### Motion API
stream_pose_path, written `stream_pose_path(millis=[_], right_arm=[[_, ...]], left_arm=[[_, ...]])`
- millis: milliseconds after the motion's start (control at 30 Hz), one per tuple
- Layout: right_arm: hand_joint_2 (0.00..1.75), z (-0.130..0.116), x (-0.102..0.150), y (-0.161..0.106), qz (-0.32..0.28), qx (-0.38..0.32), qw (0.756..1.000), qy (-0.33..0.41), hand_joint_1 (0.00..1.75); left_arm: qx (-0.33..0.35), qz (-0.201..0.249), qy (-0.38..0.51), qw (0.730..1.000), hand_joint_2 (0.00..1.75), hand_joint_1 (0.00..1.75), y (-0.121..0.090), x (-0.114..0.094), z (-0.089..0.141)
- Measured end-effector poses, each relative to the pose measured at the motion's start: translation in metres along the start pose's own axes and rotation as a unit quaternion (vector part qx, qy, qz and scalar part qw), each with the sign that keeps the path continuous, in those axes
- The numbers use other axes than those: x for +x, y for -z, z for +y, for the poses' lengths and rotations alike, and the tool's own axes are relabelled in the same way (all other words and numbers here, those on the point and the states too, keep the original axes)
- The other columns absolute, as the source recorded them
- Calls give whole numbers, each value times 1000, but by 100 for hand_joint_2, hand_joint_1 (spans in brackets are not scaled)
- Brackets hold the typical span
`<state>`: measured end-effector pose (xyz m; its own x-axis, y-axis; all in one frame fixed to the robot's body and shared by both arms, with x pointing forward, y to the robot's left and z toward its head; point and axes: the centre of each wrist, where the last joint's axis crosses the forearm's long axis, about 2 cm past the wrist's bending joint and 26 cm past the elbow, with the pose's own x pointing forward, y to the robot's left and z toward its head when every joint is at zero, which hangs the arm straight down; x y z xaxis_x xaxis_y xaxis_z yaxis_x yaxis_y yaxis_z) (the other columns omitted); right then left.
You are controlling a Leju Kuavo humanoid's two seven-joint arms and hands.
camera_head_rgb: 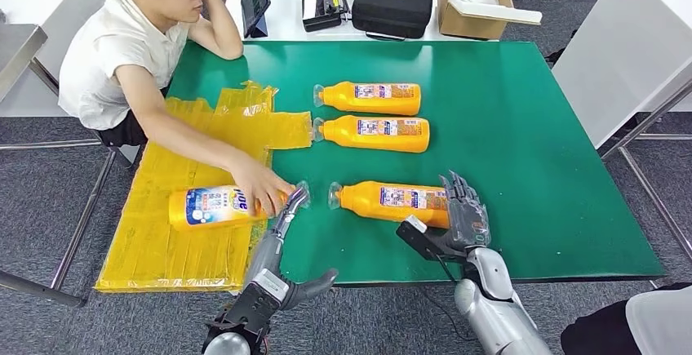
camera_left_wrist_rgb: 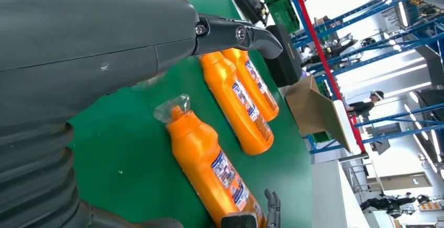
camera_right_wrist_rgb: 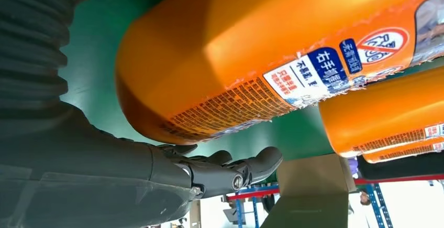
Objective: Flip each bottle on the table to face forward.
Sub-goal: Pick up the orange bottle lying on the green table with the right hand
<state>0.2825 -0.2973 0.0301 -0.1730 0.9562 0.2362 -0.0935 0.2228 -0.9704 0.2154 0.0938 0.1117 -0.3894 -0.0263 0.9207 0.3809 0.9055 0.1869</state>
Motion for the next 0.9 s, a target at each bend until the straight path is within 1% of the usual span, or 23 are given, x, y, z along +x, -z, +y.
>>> stream_pose_path(millis=[400,600,733,900], right_arm=[[175,0,-2,3,6,8,1000,1,0],[175,1,-4,11,22,24,999,8,0],[175,4,-4,15,25,31,999,9,175],[175,6,-7,20,20,48,998,20,175]], left_arm=[[-2,0,0,1000,175,0,0,0,0],[-1,-3,11,1000,175,0,3,2,0],[-6,-6,5,1000,175,0,6,3,-2],[-16,-11,-6,1000,175,0,9,4,-5]])
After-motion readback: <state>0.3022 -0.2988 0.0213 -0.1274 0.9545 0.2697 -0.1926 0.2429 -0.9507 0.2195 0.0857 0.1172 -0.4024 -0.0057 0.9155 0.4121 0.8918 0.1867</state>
